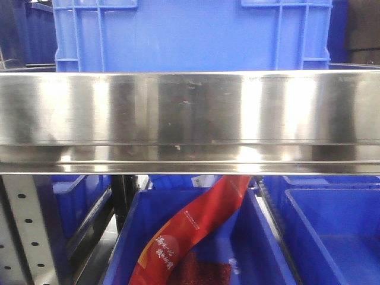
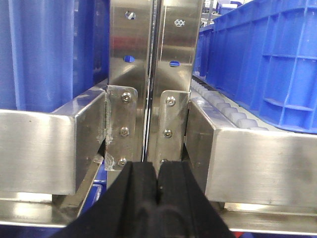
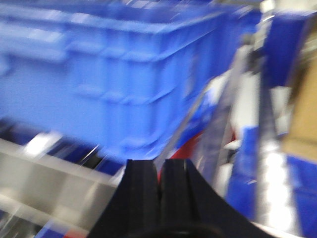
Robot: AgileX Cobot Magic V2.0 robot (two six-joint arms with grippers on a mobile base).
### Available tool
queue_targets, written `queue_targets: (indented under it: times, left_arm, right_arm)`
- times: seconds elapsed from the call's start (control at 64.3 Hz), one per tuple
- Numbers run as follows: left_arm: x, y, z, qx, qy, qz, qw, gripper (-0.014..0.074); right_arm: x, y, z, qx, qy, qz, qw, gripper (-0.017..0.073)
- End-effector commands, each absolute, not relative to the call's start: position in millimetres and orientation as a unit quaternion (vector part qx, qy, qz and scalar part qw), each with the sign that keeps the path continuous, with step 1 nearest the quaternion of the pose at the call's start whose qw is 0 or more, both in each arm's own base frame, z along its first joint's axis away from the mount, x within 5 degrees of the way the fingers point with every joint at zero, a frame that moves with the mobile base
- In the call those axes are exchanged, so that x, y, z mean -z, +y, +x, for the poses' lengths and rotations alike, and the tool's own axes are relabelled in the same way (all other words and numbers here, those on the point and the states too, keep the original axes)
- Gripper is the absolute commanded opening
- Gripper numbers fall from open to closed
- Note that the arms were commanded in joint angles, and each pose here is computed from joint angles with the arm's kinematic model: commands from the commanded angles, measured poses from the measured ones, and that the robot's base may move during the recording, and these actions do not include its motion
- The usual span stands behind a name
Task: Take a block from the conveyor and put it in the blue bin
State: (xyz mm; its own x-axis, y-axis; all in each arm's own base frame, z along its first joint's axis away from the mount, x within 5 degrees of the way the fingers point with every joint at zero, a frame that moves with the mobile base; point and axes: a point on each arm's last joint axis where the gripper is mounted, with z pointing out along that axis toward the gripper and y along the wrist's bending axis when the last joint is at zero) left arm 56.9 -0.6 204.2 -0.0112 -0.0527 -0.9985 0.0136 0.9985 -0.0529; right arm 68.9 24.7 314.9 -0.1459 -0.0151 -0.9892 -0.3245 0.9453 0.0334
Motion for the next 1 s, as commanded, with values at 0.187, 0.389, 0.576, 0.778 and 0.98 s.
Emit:
queue_targets:
  times: [0.187,0.389,0.576,0.778,0.98]
  left_arm:
    - [-206,0,56,0.024,0.705,-0.015,0.709,-0.0111]
    - [-206,0,56,0.024,0.705,-0.015,0.709,-0.0111]
    - [-206,0,56,0.024,0.705,-0.015,0.709,-0.0111]
    - [-206,0,56,0.024,0.705,-0.015,0.709,-0.0111]
    - [-206,0,56,0.024,0.705,-0.015,0.709,-0.0111]
  right_arm:
    - [-268,7,61,-0.048,0.699,-0.03,0.713,-0.0162]
    - [-228,3,52,-0.028,0.695,-0.005,0.719,-0.0162]
    - [-207,2,56,-0.021,0.7,0.001,0.713,-0.0162]
    - [-206,2,56,-0.022,0.704,0.001,0.71,-0.0162]
    - [-206,2,56,-0.022,0.705,0.001,0.709,-0.0162]
